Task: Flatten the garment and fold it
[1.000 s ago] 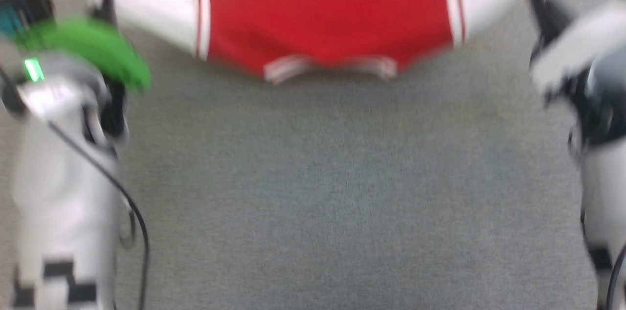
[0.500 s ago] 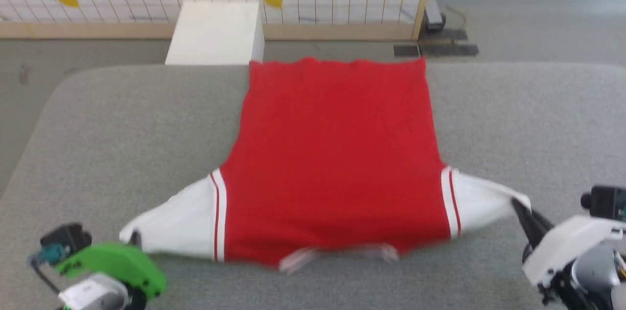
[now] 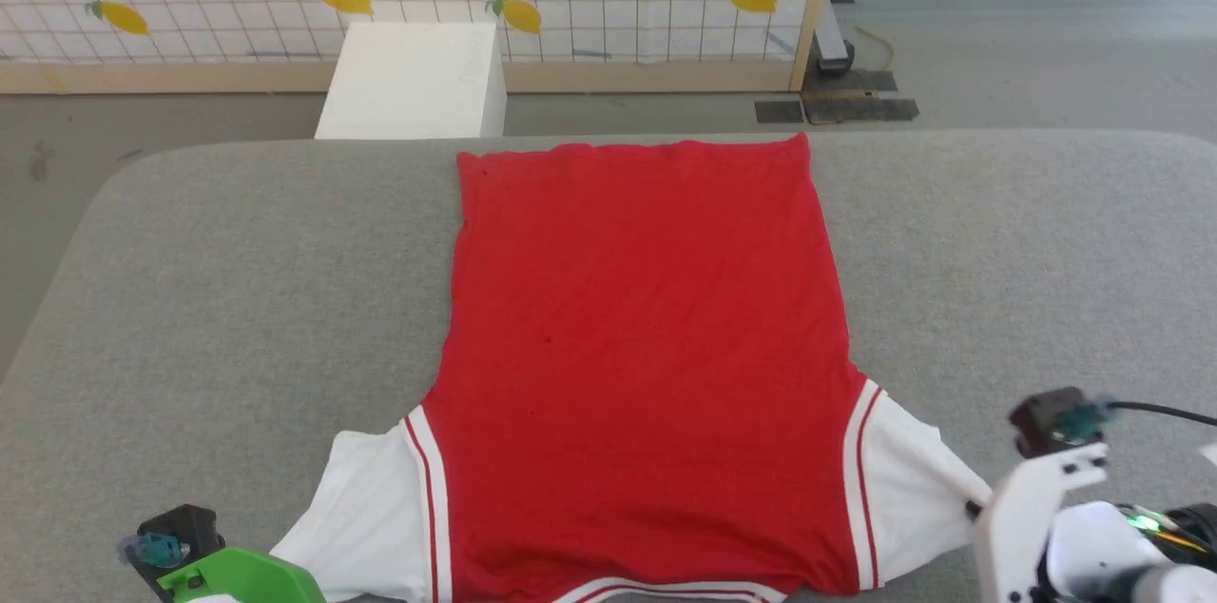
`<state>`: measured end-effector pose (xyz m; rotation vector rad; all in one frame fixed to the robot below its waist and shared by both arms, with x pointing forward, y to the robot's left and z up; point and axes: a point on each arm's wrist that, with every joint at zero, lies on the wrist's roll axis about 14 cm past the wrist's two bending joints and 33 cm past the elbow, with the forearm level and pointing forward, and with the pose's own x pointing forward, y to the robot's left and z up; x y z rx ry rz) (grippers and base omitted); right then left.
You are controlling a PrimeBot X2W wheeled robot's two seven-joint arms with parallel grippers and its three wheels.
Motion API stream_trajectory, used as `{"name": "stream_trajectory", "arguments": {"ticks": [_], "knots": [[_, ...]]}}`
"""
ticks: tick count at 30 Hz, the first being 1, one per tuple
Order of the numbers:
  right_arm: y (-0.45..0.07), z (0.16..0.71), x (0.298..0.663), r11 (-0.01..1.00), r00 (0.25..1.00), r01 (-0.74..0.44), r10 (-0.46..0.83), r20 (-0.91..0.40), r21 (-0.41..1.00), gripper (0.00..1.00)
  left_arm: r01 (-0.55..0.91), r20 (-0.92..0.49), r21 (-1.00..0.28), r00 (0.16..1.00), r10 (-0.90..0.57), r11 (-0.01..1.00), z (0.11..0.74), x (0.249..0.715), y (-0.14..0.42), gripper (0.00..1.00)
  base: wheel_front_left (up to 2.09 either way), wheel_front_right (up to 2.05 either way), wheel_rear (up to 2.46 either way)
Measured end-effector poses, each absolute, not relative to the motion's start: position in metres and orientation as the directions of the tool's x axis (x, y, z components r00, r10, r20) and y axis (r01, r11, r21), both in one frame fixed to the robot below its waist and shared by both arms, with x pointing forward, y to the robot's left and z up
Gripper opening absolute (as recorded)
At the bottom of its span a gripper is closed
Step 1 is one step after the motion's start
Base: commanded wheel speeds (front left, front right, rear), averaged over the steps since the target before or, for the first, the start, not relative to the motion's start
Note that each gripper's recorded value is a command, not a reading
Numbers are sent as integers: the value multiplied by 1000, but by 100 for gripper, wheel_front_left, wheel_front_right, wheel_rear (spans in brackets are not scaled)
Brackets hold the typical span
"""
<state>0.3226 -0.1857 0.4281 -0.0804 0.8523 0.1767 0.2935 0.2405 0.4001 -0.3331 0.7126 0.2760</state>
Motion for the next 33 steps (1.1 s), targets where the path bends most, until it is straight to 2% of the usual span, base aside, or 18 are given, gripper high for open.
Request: {"name": "stream_trajectory", "arguments": {"ticks": [5,9,12,13,14,15,21,27,30,33], "knots": [[-176,400,314,965,527,-258,110,-843,-35,0,-362,-690,-195,711,135,911,390,295,238,0,0,0,0],[-177,372,296,963,422,-270,94,-902,-26,0,-373,-689,-204,712,139,905,387,296,238,0,0,0,0],[-178,367,298,966,415,-260,97,-905,-15,0,-380,-680,-206,718,147,902,388,297,239,0,0,0,0],[-178,369,302,967,434,-253,104,-895,-10,5,-382,-677,-209,721,149,900,388,297,239,0,0,0,0],[-178,370,305,970,454,-243,108,-885,-7,57,-384,-674,-213,724,149,899,389,298,240,0,0,0,0],[-180,371,308,974,471,-226,110,-875,0,100,-385,-670,-218,727,149,897,389,299,239,0,0,0,0],[-189,406,334,992,647,-112,123,-752,65,100,-377,-642,-237,752,146,895,399,304,238,0,0,0,0],[-215,481,362,993,878,7,51,-475,121,100,-359,-616,-246,775,140,900,409,309,235,0,0,0,0],[-221,517,373,987,947,26,27,-321,158,100,-344,-606,-250,785,130,905,413,313,231,0,0,0,0],[-221,545,388,975,981,17,25,-190,220,100,-331,-599,-253,791,122,909,415,317,228,0,0,0,0]]}}
